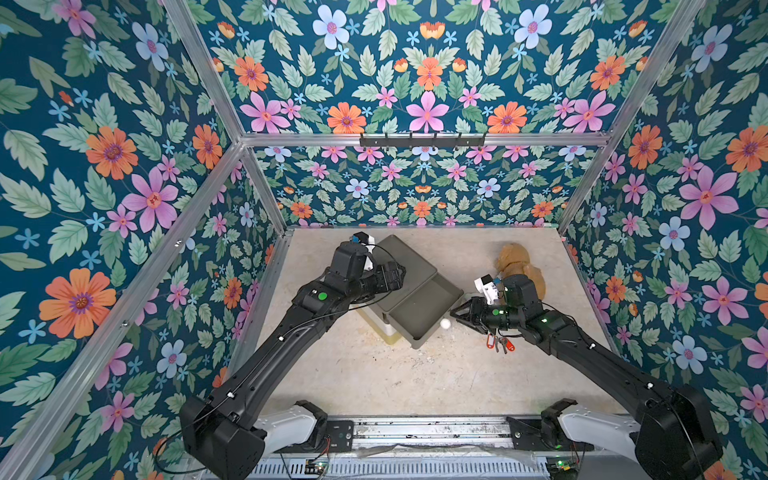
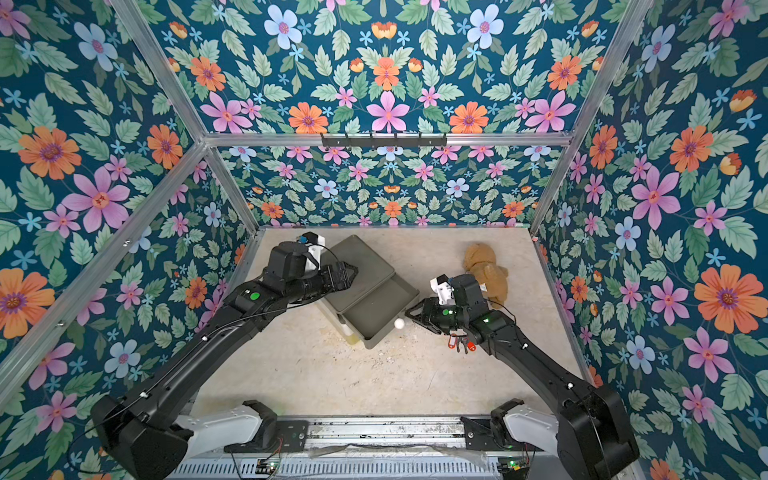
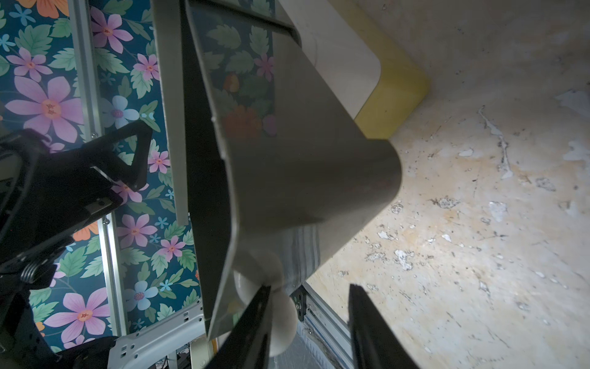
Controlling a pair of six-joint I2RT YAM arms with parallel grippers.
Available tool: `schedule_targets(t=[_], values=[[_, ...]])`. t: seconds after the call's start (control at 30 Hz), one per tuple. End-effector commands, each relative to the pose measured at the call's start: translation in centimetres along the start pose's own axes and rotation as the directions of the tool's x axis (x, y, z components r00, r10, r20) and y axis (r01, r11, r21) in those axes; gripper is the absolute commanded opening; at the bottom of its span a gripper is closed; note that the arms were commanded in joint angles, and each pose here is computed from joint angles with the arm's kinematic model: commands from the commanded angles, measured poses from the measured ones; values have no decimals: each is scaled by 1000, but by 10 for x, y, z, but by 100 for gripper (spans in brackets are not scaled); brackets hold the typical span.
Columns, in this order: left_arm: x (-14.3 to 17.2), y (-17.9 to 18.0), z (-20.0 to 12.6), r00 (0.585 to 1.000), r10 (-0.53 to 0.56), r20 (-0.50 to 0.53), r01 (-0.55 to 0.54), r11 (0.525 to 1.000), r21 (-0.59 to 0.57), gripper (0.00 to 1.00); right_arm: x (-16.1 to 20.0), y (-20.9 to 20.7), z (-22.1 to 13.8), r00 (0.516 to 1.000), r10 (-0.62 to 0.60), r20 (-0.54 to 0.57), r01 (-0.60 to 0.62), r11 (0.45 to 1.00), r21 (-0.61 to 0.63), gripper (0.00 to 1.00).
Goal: Take the keys out of the drawer
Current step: Close the drawer in the storage box.
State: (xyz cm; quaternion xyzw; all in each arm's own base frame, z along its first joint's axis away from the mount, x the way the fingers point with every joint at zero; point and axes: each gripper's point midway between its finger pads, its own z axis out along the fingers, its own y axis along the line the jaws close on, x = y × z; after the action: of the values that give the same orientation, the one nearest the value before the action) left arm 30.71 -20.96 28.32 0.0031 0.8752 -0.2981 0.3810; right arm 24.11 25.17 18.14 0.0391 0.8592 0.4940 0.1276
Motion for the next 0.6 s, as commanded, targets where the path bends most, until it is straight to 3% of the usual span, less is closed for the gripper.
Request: schedule_targets(t=[0.0,0.57], values=[[-9,4,-13,997,-11,72,12,1000,-16,99,-7,11,3,1000,-23,19,23,999,-27,44],[19,30,-45,993,-67,95,72,996,-58,99,-20,26,39,997,-61,-36,60,998,-36,45]])
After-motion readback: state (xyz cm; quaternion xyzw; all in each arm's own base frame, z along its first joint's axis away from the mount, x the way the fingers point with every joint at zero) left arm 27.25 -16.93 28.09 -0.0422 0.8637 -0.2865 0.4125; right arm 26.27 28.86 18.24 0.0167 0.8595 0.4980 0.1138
